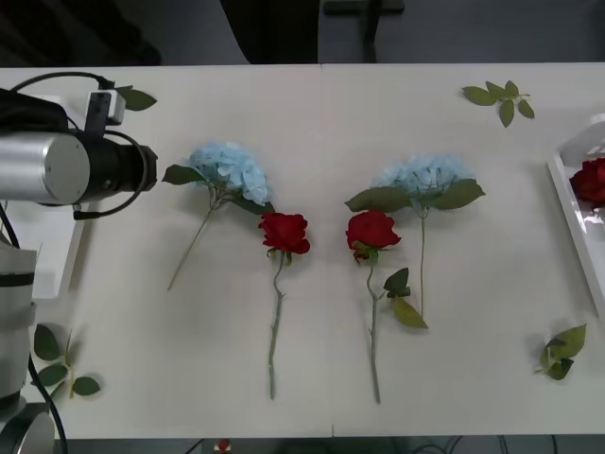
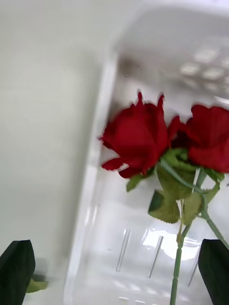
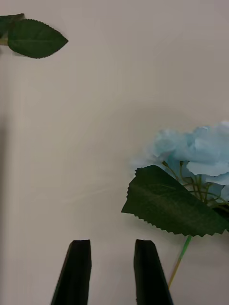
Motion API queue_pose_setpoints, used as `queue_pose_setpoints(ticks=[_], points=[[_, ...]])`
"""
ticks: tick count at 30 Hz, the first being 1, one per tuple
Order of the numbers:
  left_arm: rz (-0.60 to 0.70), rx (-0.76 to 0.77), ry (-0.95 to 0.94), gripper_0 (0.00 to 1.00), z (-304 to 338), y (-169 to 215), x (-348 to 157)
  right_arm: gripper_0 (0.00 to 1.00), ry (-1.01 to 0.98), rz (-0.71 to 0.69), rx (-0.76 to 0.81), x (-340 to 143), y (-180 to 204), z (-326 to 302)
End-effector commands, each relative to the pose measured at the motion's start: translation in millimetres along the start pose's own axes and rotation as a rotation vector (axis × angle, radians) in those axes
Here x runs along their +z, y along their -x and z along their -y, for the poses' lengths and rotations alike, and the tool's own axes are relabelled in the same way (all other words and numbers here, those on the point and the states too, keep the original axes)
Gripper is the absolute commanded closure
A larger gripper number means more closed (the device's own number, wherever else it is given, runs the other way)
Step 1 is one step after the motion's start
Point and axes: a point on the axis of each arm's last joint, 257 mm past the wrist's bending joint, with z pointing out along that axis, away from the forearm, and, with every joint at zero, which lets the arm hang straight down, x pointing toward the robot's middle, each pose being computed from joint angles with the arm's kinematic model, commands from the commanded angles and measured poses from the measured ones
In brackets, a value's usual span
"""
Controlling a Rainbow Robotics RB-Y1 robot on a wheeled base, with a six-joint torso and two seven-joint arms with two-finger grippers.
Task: Place the red flowers into the right box and the blue flowers into the left box. If a person shows an open palm, hand one flower to the person first, then continue sorting.
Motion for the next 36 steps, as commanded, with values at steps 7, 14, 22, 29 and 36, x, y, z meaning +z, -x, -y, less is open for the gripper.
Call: queue_pose_setpoints(ticks=[7, 14, 22, 29, 36], points=[[0.039, 0.135, -0.060, 0.00, 48.7, -40.3, 19.5, 0.00, 0.161, 0.051, 0.071, -44.5, 56.8, -102.3], [0.001, 0.209, -0.104, 0.00, 92.6, -47.1, 37.5, 0.00, 0.254, 0.022, 0.228, -11.1, 51.7, -182.8], [-0.040, 0.262, -0.082, 0.00, 99.4, -46.3, 68.6, 0.00, 0.165, 0.011, 0.262, 41.2, 35.5, -224.3], [-0.056, 0.281, -0.051, 0.00, 89.8, -50.7, 92.1, 0.00, 0.120, 0.019, 0.282, 81.8, 28.0, -254.3], [-0.064, 0.276, -0.031, 0.40, 79.4, -62.0, 108.6, 0.00, 0.069, 0.042, 0.272, 109.1, 28.4, -279.3]])
